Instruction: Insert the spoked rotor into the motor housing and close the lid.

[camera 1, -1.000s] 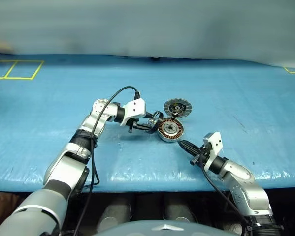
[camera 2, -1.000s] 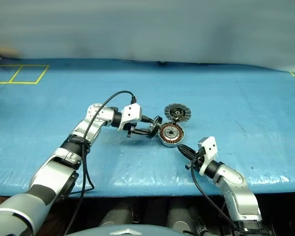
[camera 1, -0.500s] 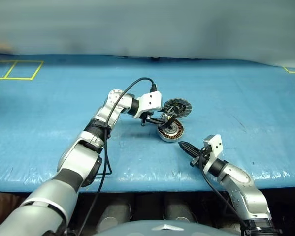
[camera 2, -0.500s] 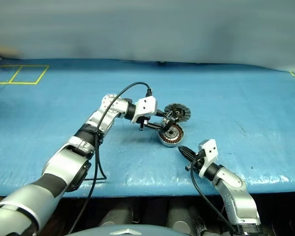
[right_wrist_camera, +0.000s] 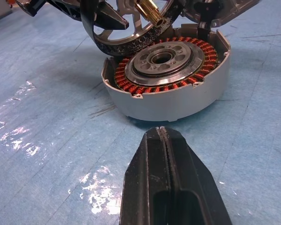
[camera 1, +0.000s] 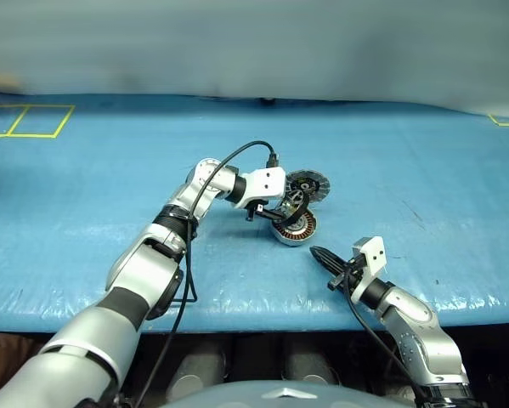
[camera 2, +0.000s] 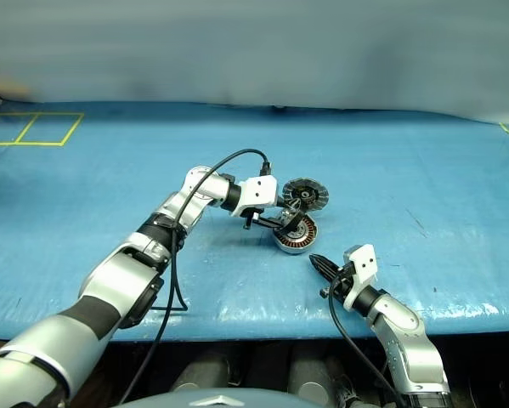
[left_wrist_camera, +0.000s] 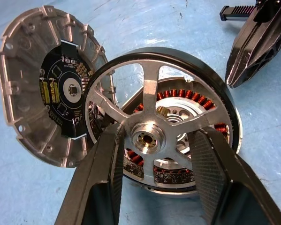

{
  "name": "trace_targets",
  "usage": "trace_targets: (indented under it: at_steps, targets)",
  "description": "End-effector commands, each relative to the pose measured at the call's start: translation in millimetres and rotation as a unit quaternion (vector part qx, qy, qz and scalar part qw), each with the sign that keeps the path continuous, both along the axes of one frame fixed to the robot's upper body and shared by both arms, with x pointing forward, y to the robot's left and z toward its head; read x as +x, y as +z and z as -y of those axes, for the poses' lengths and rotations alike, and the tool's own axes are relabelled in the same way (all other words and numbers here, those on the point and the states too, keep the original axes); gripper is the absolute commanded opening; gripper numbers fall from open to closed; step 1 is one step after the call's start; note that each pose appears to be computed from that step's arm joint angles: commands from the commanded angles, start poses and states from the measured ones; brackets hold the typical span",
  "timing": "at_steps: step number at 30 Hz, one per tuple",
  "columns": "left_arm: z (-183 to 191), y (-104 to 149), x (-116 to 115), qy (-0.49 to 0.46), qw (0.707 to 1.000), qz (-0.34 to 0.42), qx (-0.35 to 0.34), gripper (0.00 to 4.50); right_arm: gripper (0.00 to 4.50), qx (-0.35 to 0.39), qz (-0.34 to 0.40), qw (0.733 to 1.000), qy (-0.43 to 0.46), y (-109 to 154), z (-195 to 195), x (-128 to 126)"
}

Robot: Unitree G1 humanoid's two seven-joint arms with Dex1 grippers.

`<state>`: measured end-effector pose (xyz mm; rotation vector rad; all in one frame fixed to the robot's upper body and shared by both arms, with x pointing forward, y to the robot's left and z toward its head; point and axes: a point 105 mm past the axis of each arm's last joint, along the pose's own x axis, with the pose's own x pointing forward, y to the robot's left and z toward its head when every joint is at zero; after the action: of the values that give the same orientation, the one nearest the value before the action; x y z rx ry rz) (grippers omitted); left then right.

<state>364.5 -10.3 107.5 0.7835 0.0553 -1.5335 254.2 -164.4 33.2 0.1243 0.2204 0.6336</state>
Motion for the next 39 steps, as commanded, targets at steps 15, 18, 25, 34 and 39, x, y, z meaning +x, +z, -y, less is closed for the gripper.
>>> trace_targets:
  at_steps: [15, 18, 25, 34, 39]
  targets:
    - [4.1, 7.4, 5.1, -0.008, 0.999, 0.034, 0.019, 1.71, 0.0, -0.012, 0.029, 0.999, -0.01, 9.1, 3.3, 4.5]
    - [4.6, 9.3, 6.7, -0.005, 0.999, 0.044, 0.018, 1.71, 0.0, -0.013, 0.029, 0.999, -0.011, 8.5, 3.5, 5.0]
    - [4.5, 10.1, 7.2, -0.003, 0.999, 0.039, 0.015, 2.06, 0.0, -0.016, 0.028, 0.999, -0.012, 7.8, 3.1, 5.6]
    - [5.2, 13.2, 8.3, -0.004, 0.999, 0.05, 0.012, 4.36, 0.0, -0.018, 0.027, 0.999, -0.014, 6.7, 3.0, 6.2]
    - [5.1, 16.3, 8.1, -0.005, 0.999, 0.052, 0.003, 4.36, 0.0, -0.018, 0.027, 0.999, -0.016, 6.6, 3.2, 6.5]
